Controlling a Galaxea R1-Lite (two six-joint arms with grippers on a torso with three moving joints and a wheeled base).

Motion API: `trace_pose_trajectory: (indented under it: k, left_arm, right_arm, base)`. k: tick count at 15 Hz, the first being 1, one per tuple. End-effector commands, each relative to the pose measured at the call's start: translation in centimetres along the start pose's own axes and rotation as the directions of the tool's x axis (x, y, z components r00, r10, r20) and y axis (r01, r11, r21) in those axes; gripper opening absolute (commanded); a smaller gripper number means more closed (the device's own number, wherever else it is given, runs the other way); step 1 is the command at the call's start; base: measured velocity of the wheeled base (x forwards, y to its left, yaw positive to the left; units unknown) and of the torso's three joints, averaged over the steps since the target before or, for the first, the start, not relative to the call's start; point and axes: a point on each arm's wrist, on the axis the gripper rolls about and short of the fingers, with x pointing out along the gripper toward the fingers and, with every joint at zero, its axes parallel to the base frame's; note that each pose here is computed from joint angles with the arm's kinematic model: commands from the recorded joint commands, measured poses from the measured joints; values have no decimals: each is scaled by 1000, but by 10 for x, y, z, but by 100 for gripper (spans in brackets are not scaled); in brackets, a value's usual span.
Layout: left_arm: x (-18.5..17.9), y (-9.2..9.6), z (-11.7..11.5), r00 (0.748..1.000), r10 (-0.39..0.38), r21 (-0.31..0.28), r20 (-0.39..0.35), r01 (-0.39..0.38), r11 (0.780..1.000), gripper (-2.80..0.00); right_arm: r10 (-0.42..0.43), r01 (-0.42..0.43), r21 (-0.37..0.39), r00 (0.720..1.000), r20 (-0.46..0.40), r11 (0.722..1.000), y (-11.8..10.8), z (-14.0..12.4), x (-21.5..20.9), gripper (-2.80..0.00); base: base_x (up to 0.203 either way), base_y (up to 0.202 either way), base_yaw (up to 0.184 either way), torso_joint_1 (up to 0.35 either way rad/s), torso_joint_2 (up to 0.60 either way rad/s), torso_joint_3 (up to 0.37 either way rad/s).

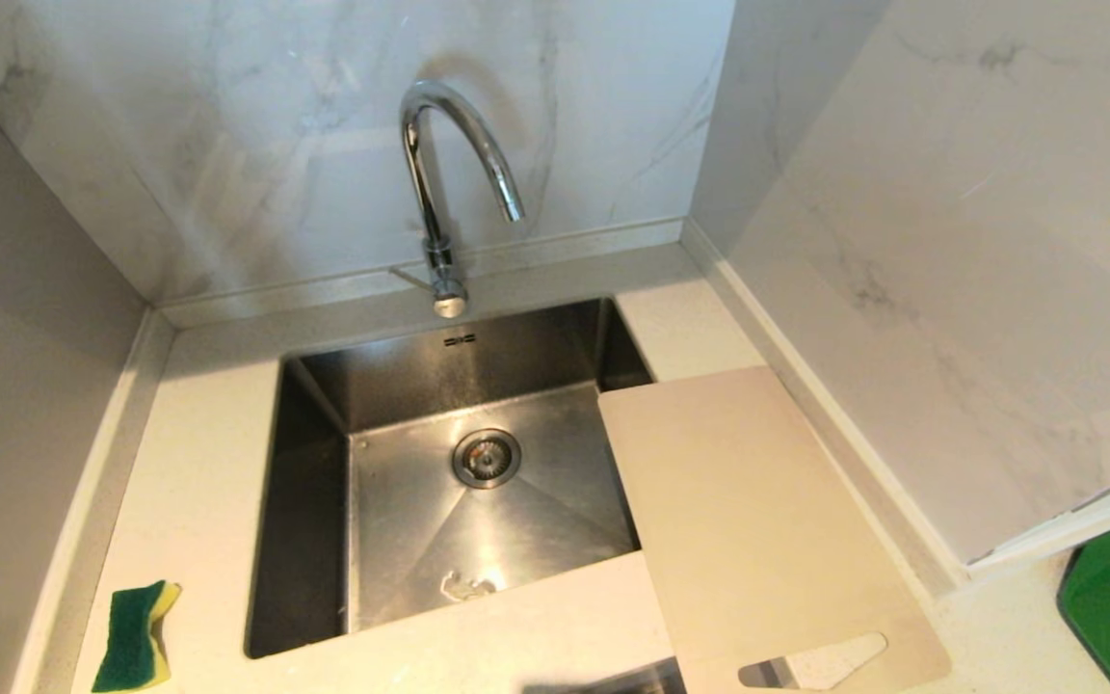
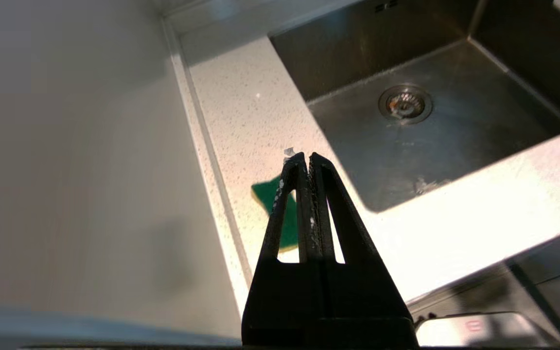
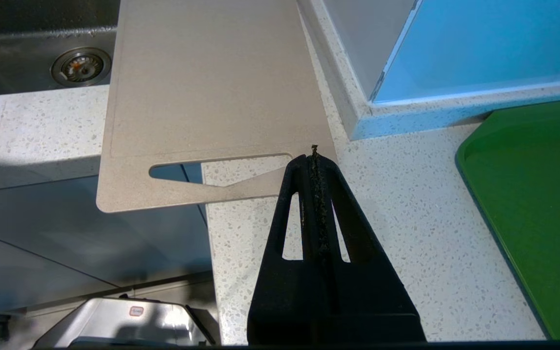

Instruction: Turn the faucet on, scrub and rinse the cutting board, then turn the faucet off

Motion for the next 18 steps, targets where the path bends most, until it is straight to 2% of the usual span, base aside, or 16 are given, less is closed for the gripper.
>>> trace_pose_trajectory:
  k: [1,4,6,7,8,12,14,15,18]
  left_arm:
    - [-3,-4,-29,1000,16,25,23,-16,1000,-280]
    - [9,-9,-54,1000,18,37,19,-19,999,-280]
    - [10,-9,-57,1000,-4,33,27,3,999,-280]
    - [10,-10,-59,999,-32,33,11,31,999,-280]
    - [10,-12,-64,997,-70,27,-39,71,997,-280]
    - [10,-12,-63,997,-62,-43,-37,61,997,-280]
    - [10,-11,-63,998,-39,-120,-39,34,992,-280]
    - [10,-10,-63,999,-4,-165,-40,-3,986,-280]
    - [10,-10,-63,999,-4,-168,-39,-2,986,-280]
  right_arm:
    - [-1,1,-1,1000,3,1000,0,0,0,-280]
    - [1,-1,-1,1000,3,1000,0,0,0,-280]
    - [1,-1,-1,1000,3,1000,0,0,0,-280]
    - [1,-1,-1,1000,2,1000,0,0,0,-280]
    - [1,-1,-1,1000,1,1000,0,0,0,-280]
    - [1,-1,-1,1000,0,1000,0,0,0,-280]
    - [1,-1,-1,1000,2,1000,0,0,0,-280]
    - [1,-1,-1,1000,2,1000,0,0,0,-280]
    - [1,-1,-1,1000,1,1000,0,0,0,-280]
  base:
    - [0,0,0,0,0,0]
    - [0,0,0,0,0,0]
    - [0,0,0,0,0,0]
    - [0,0,0,0,0,0]
    - [0,0,0,0,0,0]
    - [0,0,0,0,0,0]
    - [0,0,0,0,0,0]
    - [0,0,0,0,0,0]
    - [0,0,0,0,0,0]
